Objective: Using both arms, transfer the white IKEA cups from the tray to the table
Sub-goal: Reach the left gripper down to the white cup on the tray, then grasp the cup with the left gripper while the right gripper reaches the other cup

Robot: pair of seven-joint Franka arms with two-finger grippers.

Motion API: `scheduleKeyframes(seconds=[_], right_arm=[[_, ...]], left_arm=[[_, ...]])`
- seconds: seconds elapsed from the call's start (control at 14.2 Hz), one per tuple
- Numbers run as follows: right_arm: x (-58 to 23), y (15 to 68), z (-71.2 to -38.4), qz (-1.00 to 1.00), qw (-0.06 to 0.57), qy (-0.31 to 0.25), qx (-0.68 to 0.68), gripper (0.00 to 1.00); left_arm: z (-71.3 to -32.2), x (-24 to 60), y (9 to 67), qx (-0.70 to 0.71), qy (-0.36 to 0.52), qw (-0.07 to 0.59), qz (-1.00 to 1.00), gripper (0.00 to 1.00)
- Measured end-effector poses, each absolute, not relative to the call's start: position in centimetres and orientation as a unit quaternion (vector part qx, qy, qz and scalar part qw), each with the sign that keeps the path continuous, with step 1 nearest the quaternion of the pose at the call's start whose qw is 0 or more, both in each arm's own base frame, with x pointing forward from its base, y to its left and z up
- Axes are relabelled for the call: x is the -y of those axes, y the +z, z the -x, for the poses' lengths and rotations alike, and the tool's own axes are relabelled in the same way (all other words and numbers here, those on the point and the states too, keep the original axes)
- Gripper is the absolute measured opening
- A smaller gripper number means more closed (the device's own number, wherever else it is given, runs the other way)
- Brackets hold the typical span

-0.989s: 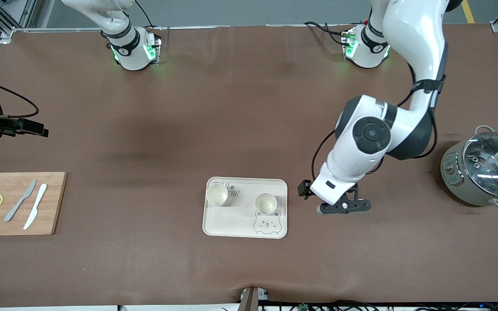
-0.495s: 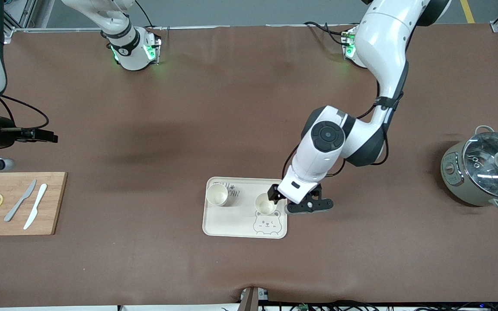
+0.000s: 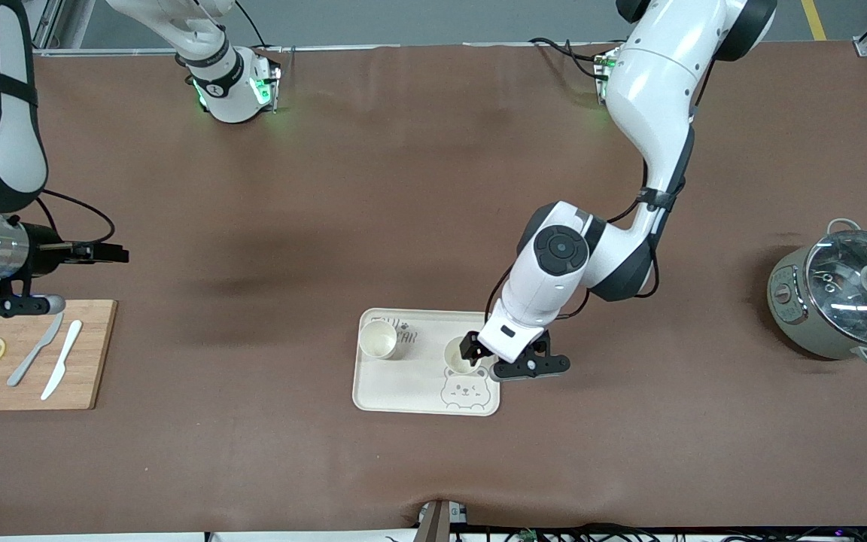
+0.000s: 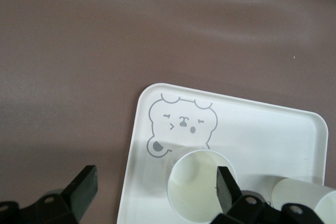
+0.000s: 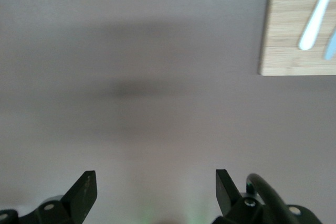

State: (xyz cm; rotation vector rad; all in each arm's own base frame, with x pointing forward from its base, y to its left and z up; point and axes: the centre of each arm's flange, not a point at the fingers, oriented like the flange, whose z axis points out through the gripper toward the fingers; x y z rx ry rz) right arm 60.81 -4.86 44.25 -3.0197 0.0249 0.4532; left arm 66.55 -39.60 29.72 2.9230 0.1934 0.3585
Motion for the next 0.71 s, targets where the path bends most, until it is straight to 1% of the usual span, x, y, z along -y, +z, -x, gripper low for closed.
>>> scheduleKeyframes(seconds=[0.35, 0.71], right_arm=[[2.3, 41.4, -61.6, 0.985, 0.044, 0.166, -0.018, 1.00], [-1.3, 39.2, -62.5, 0.984, 0.028, 0.168, -0.054, 1.00]], left_arm=[[-66.7, 39.9, 26.7, -0.065, 0.129, 0.101, -0.984, 1.00], [-65.9, 41.4, 25.2, -0.057, 0.135, 0.109, -0.983, 1.00]])
